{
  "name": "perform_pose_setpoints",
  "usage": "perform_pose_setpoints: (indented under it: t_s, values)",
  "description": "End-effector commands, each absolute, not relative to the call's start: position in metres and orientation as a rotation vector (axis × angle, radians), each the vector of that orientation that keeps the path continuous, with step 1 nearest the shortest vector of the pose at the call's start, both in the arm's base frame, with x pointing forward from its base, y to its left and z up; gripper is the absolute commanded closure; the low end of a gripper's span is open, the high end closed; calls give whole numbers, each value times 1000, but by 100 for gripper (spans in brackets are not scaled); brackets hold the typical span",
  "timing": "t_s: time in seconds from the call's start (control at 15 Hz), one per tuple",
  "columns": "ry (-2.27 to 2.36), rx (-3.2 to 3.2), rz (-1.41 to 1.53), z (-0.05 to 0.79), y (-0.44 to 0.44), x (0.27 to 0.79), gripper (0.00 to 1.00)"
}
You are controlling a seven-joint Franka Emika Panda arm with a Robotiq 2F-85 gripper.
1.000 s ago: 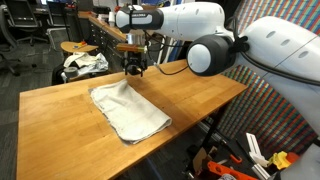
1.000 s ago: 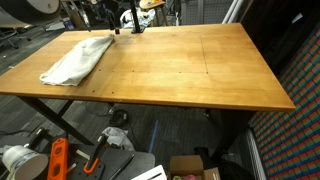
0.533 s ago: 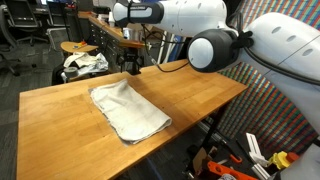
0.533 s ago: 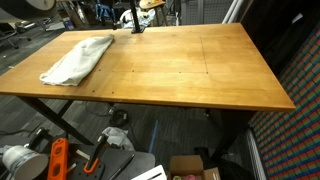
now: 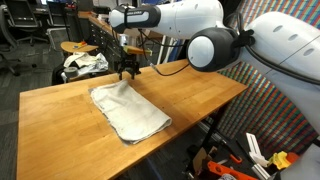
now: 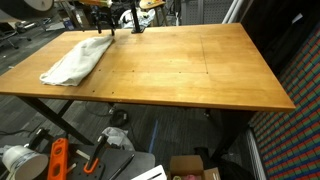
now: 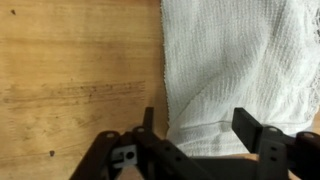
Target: Fold the towel in half
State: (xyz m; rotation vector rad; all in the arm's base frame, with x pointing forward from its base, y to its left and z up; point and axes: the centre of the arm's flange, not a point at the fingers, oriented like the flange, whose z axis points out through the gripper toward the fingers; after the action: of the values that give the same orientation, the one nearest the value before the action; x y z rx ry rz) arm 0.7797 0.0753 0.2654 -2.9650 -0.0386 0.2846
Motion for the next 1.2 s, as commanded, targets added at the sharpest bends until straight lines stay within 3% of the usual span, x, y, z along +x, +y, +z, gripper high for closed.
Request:
perform_pose_setpoints:
  t_s: [0.0, 0.27, 0.53, 0.73, 1.13]
  values:
    - [-301, -2917, 204, 267, 62, 707, 51]
    - [-453, -2867, 190, 257, 53, 707, 80]
    - [-540, -2793, 189, 248, 46, 695, 89]
    - [-532, -2707, 120, 244, 43, 685, 82]
    - [-492, -2582, 3, 250, 41, 658, 83]
